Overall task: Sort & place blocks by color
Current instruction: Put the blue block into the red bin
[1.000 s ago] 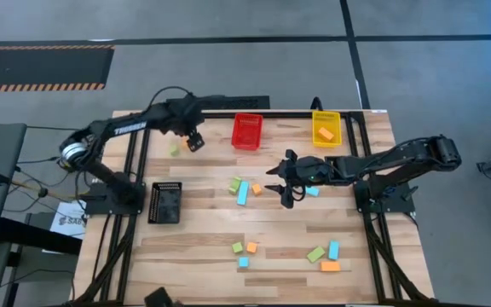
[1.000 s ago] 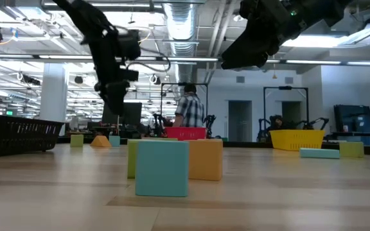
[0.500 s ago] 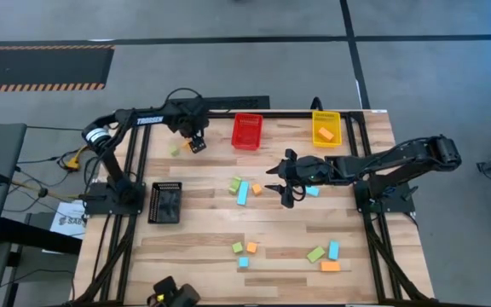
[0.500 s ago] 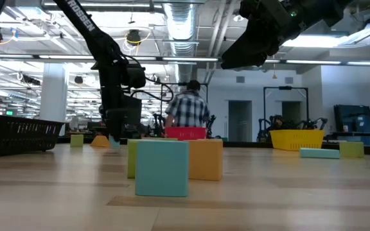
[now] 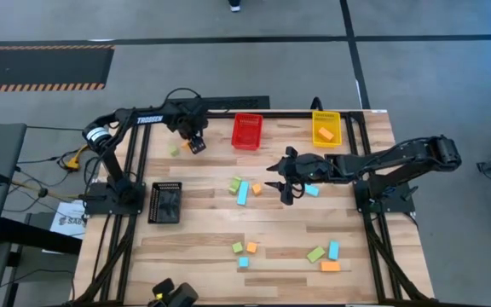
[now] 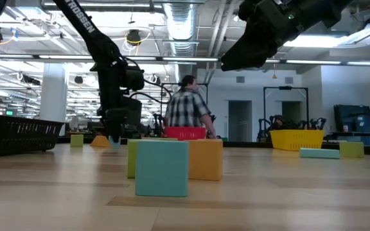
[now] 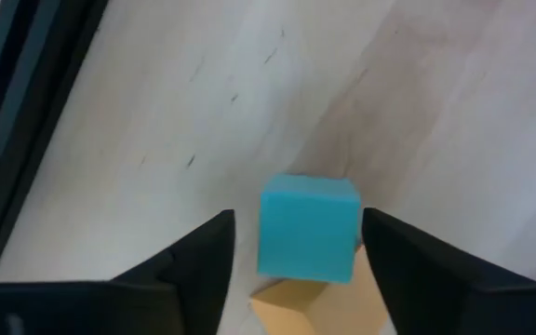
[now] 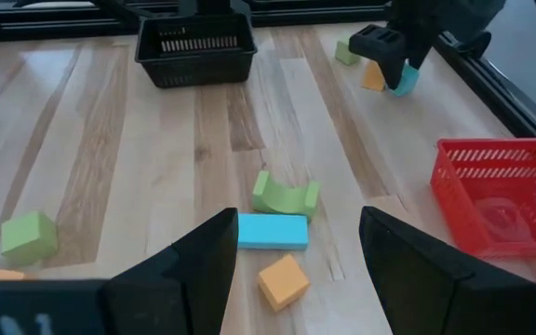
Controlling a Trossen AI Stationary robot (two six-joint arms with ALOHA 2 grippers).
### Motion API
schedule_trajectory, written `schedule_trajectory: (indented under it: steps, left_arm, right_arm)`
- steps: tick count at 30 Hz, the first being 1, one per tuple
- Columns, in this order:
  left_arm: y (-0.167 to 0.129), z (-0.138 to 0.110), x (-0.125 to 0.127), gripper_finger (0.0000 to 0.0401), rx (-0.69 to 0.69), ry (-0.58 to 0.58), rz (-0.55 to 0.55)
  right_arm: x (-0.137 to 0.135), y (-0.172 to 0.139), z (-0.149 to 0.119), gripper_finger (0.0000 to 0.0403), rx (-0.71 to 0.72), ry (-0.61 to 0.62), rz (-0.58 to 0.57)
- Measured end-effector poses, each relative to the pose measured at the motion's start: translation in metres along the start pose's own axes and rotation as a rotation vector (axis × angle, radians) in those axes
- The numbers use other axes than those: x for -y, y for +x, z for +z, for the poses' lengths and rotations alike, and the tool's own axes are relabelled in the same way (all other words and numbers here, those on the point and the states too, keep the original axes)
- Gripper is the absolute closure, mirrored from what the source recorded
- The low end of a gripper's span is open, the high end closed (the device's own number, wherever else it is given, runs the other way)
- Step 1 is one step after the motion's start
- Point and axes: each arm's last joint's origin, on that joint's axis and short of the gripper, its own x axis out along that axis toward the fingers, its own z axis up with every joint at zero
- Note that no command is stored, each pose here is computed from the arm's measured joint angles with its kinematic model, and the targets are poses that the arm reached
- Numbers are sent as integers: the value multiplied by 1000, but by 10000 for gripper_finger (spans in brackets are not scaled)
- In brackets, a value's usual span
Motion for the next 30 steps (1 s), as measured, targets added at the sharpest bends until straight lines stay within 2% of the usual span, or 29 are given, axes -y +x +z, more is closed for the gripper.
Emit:
schedule_trajectory:
  steps: [8, 18, 25, 30]
  left_arm:
    - [0, 1, 0, 298, 5, 1, 1]
    - [-6, 7, 6, 294, 55, 70, -16]
    - [-50, 33, 23, 295, 283, 143, -21]
    - [-72, 54, 47, 295, 568, 262, -182]
  right_arm:
    - [0, 0, -1, 154, -8, 1, 0]
    - [0, 0, -2, 154, -20, 7, 0]
    - [1, 0, -2, 154, -21, 9, -4]
    - [4, 1, -2, 154, -19, 14, -14]
